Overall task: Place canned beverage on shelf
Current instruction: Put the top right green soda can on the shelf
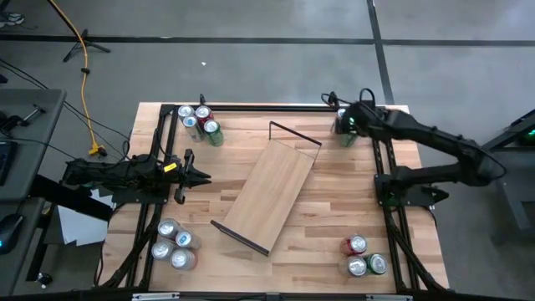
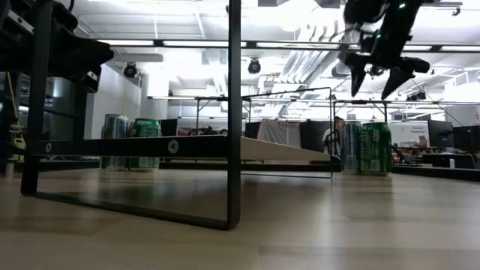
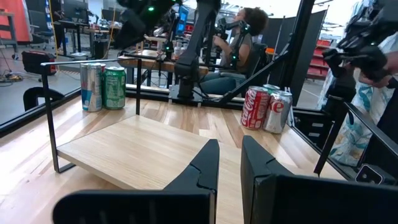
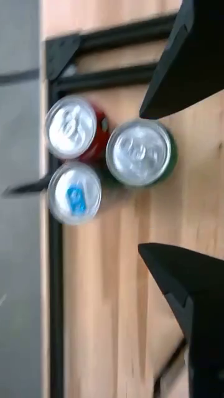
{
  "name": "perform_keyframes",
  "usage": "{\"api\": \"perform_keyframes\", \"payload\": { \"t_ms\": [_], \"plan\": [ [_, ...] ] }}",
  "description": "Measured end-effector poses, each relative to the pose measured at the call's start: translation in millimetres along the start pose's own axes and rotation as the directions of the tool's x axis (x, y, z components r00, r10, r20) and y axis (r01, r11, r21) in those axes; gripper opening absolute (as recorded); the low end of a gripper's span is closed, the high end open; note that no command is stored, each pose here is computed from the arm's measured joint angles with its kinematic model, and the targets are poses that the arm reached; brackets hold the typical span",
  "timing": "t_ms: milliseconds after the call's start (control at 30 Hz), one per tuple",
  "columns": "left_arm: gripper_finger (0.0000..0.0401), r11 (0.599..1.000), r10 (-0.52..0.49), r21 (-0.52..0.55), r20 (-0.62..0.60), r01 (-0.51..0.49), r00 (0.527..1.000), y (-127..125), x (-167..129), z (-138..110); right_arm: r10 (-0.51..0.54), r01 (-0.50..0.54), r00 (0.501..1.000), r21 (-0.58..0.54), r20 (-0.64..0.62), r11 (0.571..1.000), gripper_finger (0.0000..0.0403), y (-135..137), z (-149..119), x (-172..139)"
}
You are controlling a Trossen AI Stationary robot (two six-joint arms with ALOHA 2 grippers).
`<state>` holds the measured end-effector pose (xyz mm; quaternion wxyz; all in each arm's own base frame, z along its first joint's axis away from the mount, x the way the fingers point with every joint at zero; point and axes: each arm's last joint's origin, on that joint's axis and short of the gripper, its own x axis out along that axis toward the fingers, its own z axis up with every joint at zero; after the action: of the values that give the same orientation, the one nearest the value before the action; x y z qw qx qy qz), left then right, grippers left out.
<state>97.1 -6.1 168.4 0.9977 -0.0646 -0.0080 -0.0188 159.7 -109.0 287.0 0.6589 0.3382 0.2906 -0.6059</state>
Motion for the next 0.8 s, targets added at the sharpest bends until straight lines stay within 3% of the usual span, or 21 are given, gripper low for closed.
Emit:
{"api": "perform_keyframes", "payload": {
  "t_ms": [200, 367, 800],
  "plan": [
    [0.0, 1.0, 0.0, 0.0, 0.0, 0.0, 1.0, 0, 0, 0, -0.132, 0.128, 0.974, -0.031, -0.182, 0.991, 0.0346, 2, 17, 34],
    [0.0, 1.0, 0.0, 0.0, 0.001, 0.0, 1.0, 0, 0, 0, -0.153, 0.127, 0.945, -0.108, -0.29, 0.986, 0.0346, -5, 23, 60],
    [0.0, 1.0, 0.0, 0.0, 0.0, 0.0, 1.0, 0, 0, 0, -0.095, 0.008, 0.933, -0.242, -0.348, 0.97, 0.0346, -19, 37, 75]
  ]
}}
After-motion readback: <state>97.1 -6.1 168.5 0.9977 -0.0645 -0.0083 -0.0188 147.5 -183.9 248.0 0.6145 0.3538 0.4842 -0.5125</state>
